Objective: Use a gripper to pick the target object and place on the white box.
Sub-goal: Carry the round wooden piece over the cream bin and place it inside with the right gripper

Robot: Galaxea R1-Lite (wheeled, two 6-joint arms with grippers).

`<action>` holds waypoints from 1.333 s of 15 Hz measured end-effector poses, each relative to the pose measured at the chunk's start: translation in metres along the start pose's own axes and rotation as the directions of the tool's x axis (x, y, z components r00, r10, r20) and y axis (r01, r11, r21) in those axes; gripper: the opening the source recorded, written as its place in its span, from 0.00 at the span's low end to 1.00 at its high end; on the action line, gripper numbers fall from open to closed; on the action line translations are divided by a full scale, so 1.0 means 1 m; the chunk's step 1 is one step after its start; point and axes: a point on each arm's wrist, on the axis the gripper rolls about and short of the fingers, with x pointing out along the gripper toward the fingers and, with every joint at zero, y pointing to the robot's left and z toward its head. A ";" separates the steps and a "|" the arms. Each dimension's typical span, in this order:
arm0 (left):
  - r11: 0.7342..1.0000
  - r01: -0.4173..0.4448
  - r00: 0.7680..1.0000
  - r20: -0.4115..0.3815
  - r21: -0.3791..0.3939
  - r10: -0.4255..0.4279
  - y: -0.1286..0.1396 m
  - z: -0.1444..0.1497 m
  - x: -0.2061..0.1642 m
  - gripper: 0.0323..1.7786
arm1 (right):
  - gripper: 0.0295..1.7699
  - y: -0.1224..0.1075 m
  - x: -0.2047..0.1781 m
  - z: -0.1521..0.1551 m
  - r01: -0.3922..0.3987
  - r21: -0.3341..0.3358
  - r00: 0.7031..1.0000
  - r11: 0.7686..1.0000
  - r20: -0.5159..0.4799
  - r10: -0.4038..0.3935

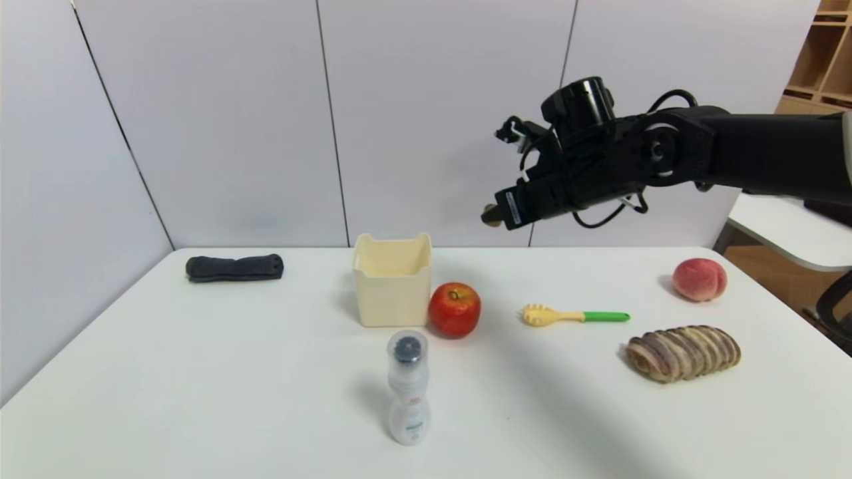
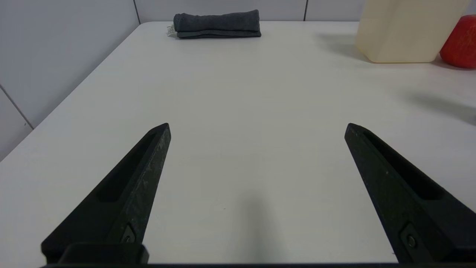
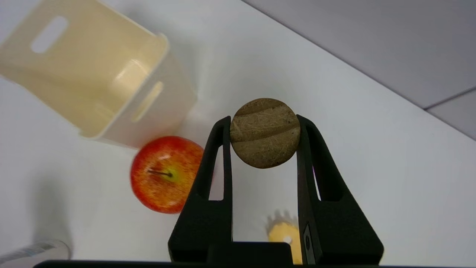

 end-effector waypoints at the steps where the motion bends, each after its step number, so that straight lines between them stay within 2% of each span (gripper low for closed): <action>1: 1.000 0.000 1.000 0.000 0.000 0.000 0.000 0.000 0.000 0.95 | 0.25 0.010 0.001 0.004 -0.018 -0.017 1.000 1.000 0.022 0.018; 6: 1.000 0.000 1.000 0.000 0.000 0.000 0.000 0.000 0.000 0.95 | 0.25 0.050 0.004 0.009 -0.098 -0.067 0.994 0.993 0.033 0.100; 11: 1.000 0.000 1.000 0.000 0.000 0.000 0.000 0.000 0.000 0.95 | 0.25 0.074 0.008 0.010 -0.140 -0.100 0.989 0.985 0.040 0.145; 15: 1.000 -0.001 1.000 0.000 0.000 0.001 0.000 0.000 0.000 0.95 | 0.25 0.090 0.022 0.011 -0.166 -0.128 0.981 0.978 0.079 0.176; 20: 1.000 0.000 1.000 0.000 0.000 0.000 0.000 0.000 0.000 0.95 | 0.25 0.097 0.054 0.001 -0.177 -0.148 0.978 0.973 0.089 0.191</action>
